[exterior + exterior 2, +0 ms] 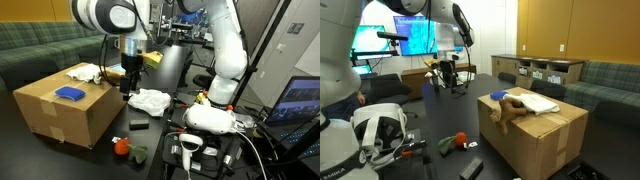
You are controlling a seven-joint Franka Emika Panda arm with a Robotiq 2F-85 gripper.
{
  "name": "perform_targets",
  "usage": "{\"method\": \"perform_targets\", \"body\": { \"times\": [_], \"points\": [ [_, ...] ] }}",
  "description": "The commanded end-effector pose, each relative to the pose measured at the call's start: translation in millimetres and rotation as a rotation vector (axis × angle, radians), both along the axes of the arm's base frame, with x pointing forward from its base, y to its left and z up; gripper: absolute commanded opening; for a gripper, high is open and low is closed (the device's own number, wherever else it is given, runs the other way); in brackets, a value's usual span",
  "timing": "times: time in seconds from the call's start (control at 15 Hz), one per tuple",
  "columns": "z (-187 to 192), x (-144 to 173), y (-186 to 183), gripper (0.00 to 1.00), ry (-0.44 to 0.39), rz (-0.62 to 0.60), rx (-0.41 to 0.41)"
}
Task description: Swap the things on the box with the things on the table
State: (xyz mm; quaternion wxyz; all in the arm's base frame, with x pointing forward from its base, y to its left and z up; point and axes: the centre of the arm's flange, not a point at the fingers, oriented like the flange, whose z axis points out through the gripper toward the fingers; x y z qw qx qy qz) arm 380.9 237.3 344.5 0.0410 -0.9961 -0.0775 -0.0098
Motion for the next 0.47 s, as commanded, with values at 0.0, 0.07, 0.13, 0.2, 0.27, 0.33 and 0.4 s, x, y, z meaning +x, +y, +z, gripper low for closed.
{"method": "perform_targets", "body": {
  "times": [0.0,0.07,0.13,0.2,0.27,0.33,0.4],
  "points": [
    [3,-77,-45,1.00,-0.036,0.005,0.009],
    [0,-90,-52,1.00,-0.047,0.001,0.013],
    [-3,-104,-60,1.00,-0.057,0.001,0.023],
    [-8,-117,-68,1.00,-0.067,-0.003,0.034],
    [-15,-69,-32,1.00,-0.021,0.011,0.030],
    [-20,-80,-39,1.00,-0.027,0.008,0.031],
    [-24,-86,-45,1.00,-0.031,0.006,0.026]
  ]
}}
